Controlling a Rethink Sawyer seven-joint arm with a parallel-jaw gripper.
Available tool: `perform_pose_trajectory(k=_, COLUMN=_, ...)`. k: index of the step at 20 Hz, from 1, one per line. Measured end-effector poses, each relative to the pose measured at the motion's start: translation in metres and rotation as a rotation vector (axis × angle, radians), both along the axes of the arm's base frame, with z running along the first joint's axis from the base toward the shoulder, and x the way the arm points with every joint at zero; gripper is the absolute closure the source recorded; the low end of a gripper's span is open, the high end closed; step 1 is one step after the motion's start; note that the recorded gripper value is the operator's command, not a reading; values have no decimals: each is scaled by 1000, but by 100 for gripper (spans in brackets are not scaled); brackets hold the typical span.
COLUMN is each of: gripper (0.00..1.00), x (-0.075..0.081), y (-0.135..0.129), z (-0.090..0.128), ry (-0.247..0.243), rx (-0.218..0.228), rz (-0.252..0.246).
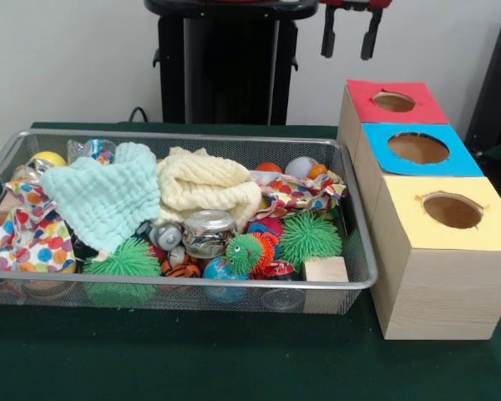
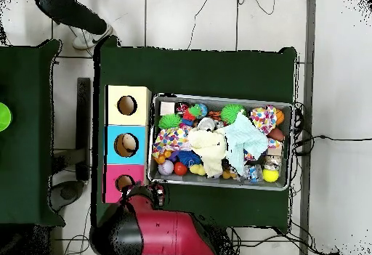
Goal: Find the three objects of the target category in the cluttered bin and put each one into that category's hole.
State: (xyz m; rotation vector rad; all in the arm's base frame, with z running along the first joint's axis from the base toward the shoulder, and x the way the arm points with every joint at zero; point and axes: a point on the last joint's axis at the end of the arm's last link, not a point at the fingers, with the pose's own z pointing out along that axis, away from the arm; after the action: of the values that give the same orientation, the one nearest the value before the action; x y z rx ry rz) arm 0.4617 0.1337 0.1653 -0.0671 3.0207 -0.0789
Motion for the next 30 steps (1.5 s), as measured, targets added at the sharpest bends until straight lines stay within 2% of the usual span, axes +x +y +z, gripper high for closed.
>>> perform_pose_trajectory(k=7, gripper=0, x=-3, y=-10, z=-16, ry=41, rx=3, rz=-17)
perform_pose_trajectory(k=12, gripper=0, x=1, y=-27, z=-18, ry=46, rx=8, rz=-43)
perform_pose_trajectory(k=16, gripper=0, x=6, y=-64, z=-31, ry=61, rx=10, rz=-106)
perform_pose_trajectory(k=21, gripper=0, x=8, y=-99, z=-56, ry=90, rx=6, rz=-150)
perform_pose_trajectory(k=25, gripper=0, x=6, y=-118, z=-74, ry=107, rx=2, rz=-158)
perform_pose_trajectory(k=30, gripper=0, x=-2, y=-127, z=-83, ry=128, rx=-3, rz=-147)
